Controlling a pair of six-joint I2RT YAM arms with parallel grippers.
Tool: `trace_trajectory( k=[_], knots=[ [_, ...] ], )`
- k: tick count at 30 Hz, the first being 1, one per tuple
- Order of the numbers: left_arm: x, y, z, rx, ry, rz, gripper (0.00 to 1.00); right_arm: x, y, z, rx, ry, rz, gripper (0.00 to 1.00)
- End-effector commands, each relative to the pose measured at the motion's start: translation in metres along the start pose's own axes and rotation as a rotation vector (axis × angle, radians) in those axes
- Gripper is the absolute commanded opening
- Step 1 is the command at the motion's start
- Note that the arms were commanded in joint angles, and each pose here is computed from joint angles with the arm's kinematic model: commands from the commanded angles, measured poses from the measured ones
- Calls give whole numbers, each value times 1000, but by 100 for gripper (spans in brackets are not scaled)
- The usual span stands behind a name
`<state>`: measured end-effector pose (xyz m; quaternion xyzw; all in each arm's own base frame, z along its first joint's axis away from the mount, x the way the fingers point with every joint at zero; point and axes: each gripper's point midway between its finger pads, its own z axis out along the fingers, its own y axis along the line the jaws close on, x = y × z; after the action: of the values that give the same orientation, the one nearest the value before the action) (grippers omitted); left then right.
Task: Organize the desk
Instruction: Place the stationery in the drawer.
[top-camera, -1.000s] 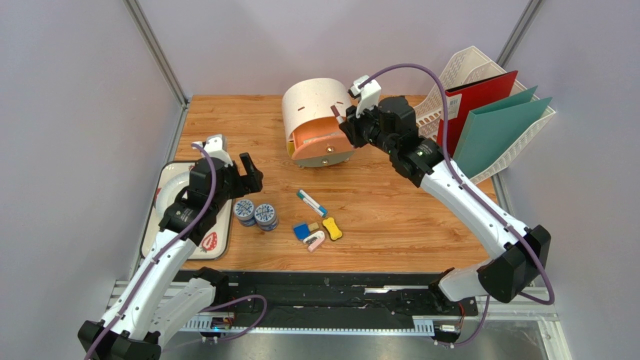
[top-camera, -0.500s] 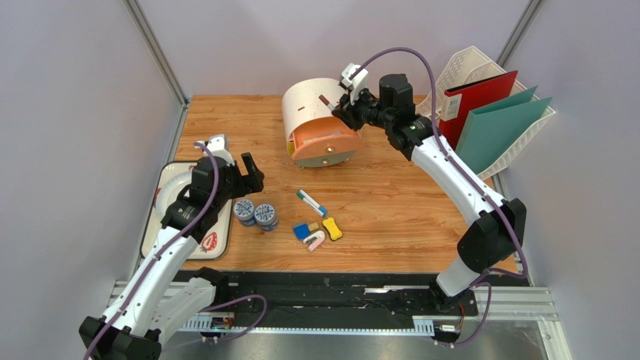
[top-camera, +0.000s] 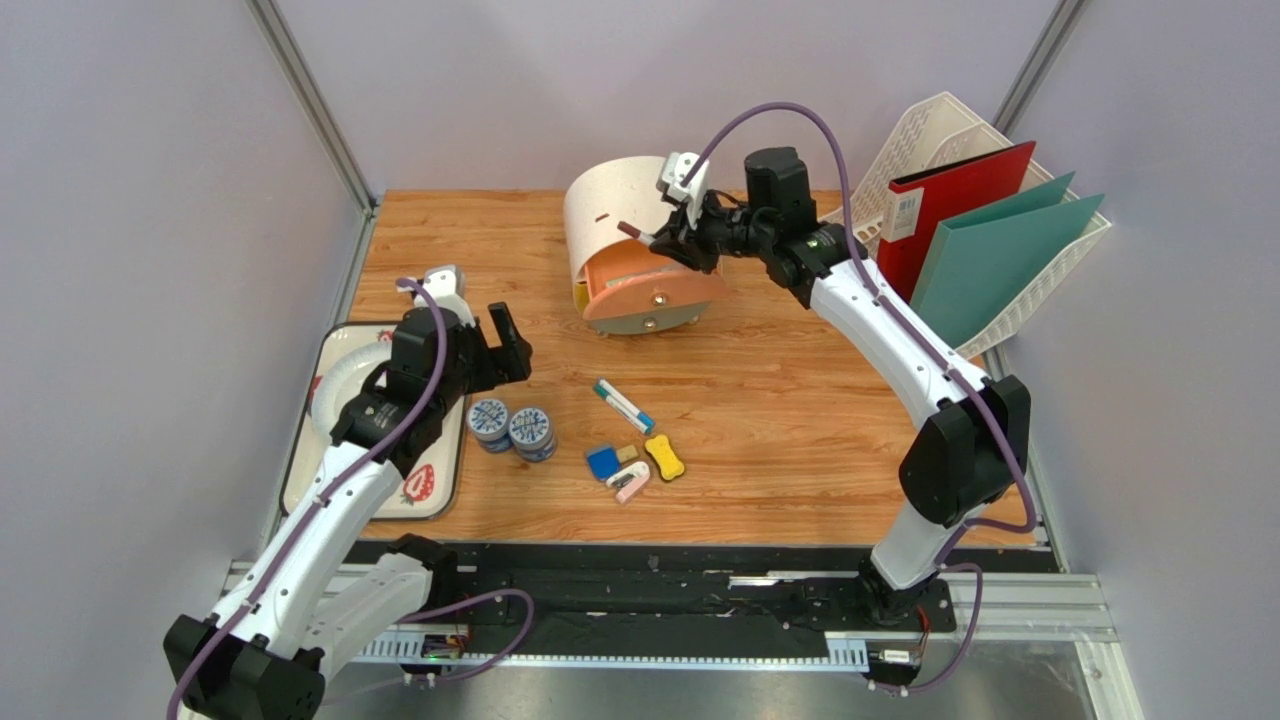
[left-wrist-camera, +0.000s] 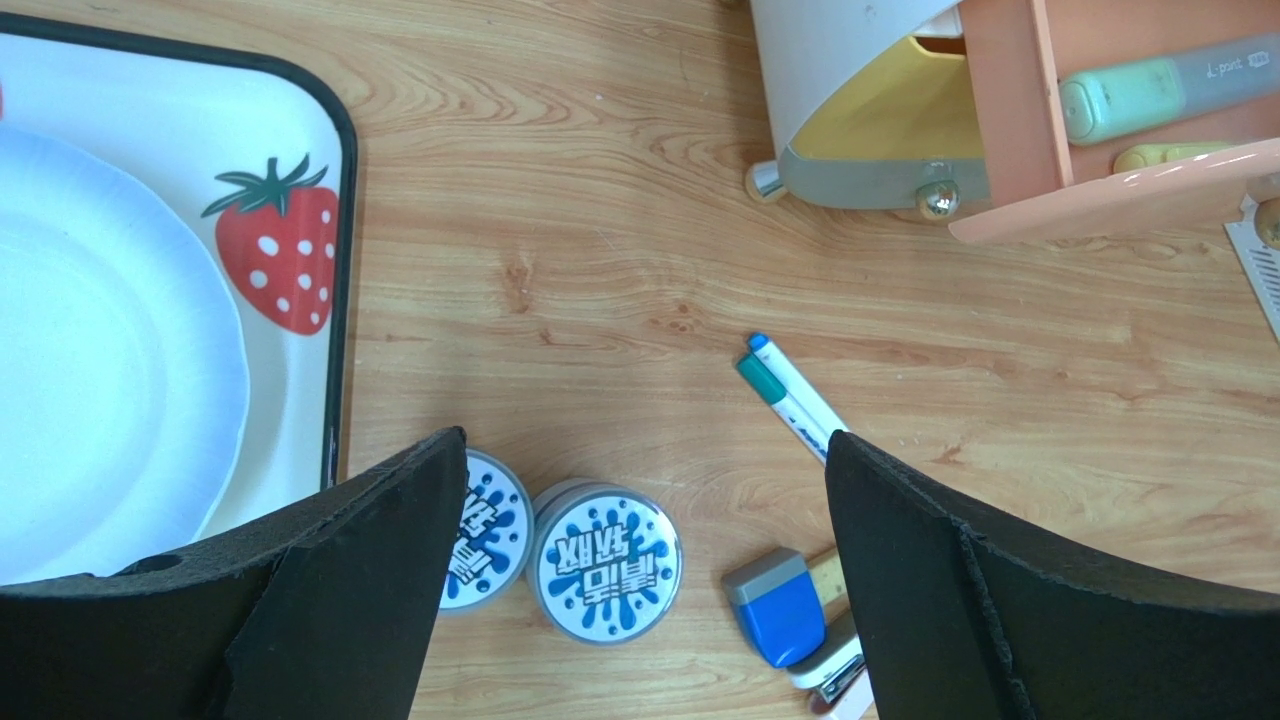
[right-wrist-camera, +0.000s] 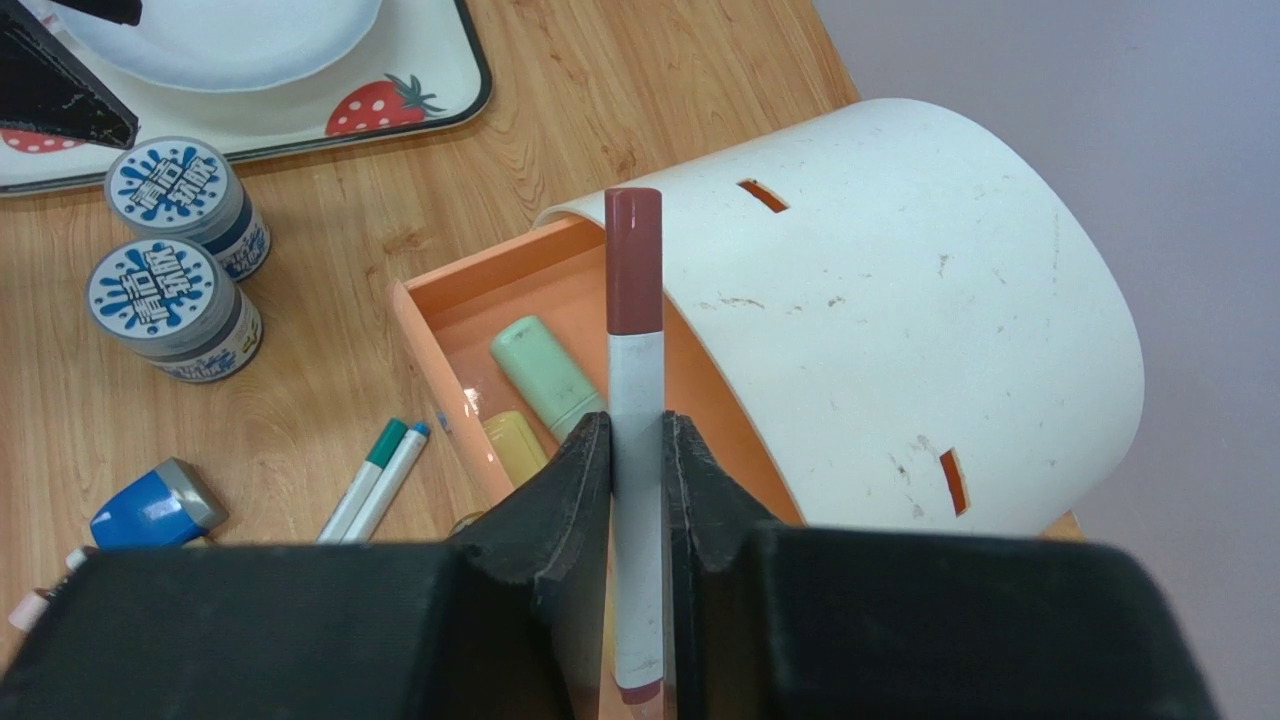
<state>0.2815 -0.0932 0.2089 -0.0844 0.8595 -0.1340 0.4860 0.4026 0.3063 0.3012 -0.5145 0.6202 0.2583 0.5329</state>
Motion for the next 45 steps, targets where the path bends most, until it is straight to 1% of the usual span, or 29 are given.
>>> trace_trajectory(
  k=[1, 5, 13, 20, 21, 23, 24, 31, 32, 33, 34, 38, 39, 40, 41, 42, 44, 45],
  knots=[
    [-22, -10, -3, 34, -58, -2, 97, -7, 1, -2, -31, -4, -59, 0],
    [-22, -10, -3, 36, -57, -3, 97, 4, -8, 0, 4, 40, -61, 1],
    [-22, -10, -3, 33, -59, 0, 97, 12, -9, 3, -19, 90, -60, 6],
    [-23, -10, -3, 34, -61, -2, 97, 19, -13, 5, -19, 128, -45, 8],
    [-23, -10, -3, 34, -62, -1, 97, 18, -13, 5, -15, 128, -47, 17],
    [-23, -11, -4, 38, -62, -1, 97, 18, -14, 4, -12, 130, -48, 25],
    [-24, -11, -4, 38, -62, -1, 97, 18, -14, 4, -12, 133, -46, 31],
    [-24, -11, -7, 41, -65, -6, 97, 6, -19, 0, 21, 104, -63, 34],
    [-24, -11, -7, 42, -68, -7, 97, -3, -25, -3, 52, 82, -74, 34],
    [-25, -11, -8, 43, -69, -7, 97, -8, -27, -4, 67, 69, -68, 39],
    [-24, -10, -8, 38, -66, -6, 97, -13, -30, -6, 86, 55, -72, 40],
    [-24, -9, -11, 38, -76, -9, 97, -55, -45, -25, 198, -42, -116, 42],
    [-24, -9, -11, 37, -75, -9, 97, -63, -47, -31, 225, -61, -120, 48],
    [-27, -10, -12, 41, -82, -7, 97, -76, -48, -43, 262, -98, -111, 50],
    [-27, -10, -13, 41, -82, -6, 97, -82, -54, -47, 313, -131, -110, 56],
    [-27, -10, -14, 41, -82, -4, 97, -85, -54, -52, 335, -147, -98, 58],
    [-30, -9, -16, 39, -89, -1, 98, -107, -51, -72, 385, -230, -59, 64],
    [-29, -8, -17, 36, -87, 1, 98, -95, -44, -71, 378, -220, -21, 66]
  ],
)
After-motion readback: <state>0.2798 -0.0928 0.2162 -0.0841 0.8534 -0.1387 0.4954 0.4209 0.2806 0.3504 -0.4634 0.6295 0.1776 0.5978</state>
